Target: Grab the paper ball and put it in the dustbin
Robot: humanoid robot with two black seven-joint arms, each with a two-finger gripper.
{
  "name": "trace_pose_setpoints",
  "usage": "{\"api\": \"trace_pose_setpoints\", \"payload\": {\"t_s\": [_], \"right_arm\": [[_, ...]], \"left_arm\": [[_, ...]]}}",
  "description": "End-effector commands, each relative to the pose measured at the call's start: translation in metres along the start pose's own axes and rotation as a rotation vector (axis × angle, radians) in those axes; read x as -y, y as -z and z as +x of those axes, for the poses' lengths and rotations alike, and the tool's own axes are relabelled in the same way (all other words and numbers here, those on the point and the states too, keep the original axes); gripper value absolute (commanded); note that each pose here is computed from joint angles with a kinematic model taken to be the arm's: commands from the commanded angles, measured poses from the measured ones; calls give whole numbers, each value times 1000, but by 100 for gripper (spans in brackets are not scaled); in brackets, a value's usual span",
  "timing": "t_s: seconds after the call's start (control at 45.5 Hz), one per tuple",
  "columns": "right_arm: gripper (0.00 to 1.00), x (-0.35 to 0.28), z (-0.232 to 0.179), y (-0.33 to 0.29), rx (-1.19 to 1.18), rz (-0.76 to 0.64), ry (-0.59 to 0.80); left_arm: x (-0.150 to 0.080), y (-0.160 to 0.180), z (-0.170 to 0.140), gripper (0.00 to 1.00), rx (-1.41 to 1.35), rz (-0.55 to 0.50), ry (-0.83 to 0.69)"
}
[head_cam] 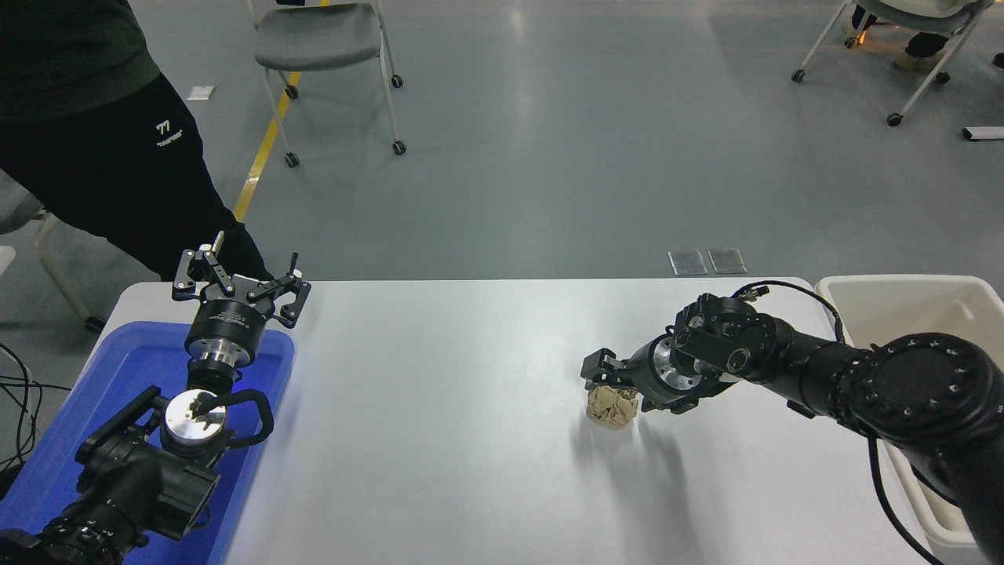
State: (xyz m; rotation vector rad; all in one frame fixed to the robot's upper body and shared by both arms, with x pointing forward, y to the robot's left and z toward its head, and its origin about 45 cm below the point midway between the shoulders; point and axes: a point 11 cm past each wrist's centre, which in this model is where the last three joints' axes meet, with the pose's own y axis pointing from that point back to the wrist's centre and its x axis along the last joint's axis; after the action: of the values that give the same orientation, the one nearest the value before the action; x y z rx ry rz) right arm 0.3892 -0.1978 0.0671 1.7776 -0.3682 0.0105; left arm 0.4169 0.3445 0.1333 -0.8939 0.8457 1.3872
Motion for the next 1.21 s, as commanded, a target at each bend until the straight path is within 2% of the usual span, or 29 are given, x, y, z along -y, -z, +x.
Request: {"api": "trace_pose_setpoints", "payload": {"t_s": [0.0, 0.022, 0.11, 0.176, 0.264, 0.593, 0.923, 1.187], "right_arm": [[73, 3, -4, -2, -121, 0, -3], [68, 3, -3, -2, -133, -3, -4], [36, 2, -2, -5, -198, -28, -12], [17, 1, 1, -4, -223, -32, -19], [0, -2, 4, -1, -231, -23, -23], [0, -38, 33, 41, -362, -8, -46], [0, -124, 51, 118, -556, -2, -1], [0, -220, 93, 98, -527, -76, -20]], "left_arm": [[0, 0, 0, 99, 0, -1, -1], [0, 0, 0, 99, 0, 0, 1], [0, 1, 0, 99, -1, -1, 1], [0, 0, 0, 99, 0, 0, -1], [0, 0, 0, 99, 0, 0, -1], [0, 0, 0, 99, 0, 0, -1], [0, 0, 0, 99, 0, 0, 1], [0, 0, 0, 99, 0, 0, -1]]}}
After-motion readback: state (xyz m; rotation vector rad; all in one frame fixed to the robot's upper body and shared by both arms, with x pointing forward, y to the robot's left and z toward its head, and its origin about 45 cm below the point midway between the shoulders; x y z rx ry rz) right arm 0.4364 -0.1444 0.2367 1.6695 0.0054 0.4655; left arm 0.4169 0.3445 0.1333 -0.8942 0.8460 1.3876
